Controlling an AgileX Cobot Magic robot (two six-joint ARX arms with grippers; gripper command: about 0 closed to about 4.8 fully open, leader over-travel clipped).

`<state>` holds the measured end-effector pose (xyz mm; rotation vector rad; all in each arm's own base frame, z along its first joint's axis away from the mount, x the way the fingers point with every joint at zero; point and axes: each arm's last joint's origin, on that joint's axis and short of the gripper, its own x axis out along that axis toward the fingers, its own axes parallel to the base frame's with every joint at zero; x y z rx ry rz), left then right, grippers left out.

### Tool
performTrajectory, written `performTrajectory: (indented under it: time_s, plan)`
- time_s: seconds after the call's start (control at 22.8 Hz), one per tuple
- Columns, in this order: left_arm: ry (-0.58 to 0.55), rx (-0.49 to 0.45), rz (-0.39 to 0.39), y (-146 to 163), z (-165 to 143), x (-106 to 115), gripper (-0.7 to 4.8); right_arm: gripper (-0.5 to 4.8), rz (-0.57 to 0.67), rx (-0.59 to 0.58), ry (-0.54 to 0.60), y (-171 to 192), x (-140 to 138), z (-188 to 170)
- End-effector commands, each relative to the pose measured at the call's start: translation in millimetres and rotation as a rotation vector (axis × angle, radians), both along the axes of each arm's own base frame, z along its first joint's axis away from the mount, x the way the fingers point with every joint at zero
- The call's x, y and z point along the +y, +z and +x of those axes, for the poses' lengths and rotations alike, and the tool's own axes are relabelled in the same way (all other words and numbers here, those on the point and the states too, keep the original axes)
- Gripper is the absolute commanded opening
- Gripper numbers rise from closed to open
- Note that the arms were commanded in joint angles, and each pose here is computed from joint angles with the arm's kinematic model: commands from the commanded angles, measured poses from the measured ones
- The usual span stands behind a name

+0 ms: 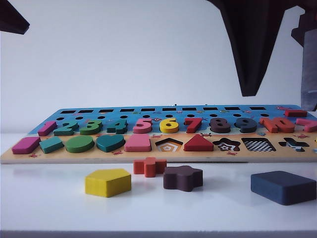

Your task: Insert the cube into the slot.

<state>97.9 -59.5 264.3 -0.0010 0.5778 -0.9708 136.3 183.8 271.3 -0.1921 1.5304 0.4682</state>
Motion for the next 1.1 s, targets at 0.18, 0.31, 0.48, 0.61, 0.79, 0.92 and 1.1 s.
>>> performTrajectory:
  time_s: [0.18, 0.31, 0.48, 0.61, 0.79, 0.92, 1.1]
  plan:
    - [-0.008, -0.023, -0.011, 2.7, 0.4, -0.3, 0.1, 3.69, -0.052, 0.026, 0.004, -16.5, 12.7, 8.0]
    - [-0.008, -0.022, -0.011, 2.6, 0.4, -0.3, 0.09, 3.67, -0.068, 0.034, 0.004, -20.8, 14.6, 9.5]
    - [-0.008, -0.022, -0.011, 2.6, 0.4, -0.3, 0.09, 3.64, -0.09, 0.037, 0.002, -25.5, 14.5, 9.8]
    - [-0.008, -0.022, -0.011, 2.6, 0.4, -0.3, 0.09, 3.63, -0.107, 0.051, -0.005, -31.7, 13.6, 9.1]
    - [-0.008, -0.022, -0.011, 2.6, 0.4, -0.3, 0.1, 3.63, -0.103, 0.054, -0.028, -40.6, 13.9, 9.2]
    - [-0.008, -0.022, -0.011, 2.6, 0.4, -0.3, 0.09, 3.54, -0.081, 0.039, -0.044, -41.9, 15.9, 10.7]
    - [-0.008, -0.022, -0.011, 2.6, 0.4, -0.3, 0.09, 3.39, -0.076, 0.036, -0.054, -42.7, 17.2, 11.7]
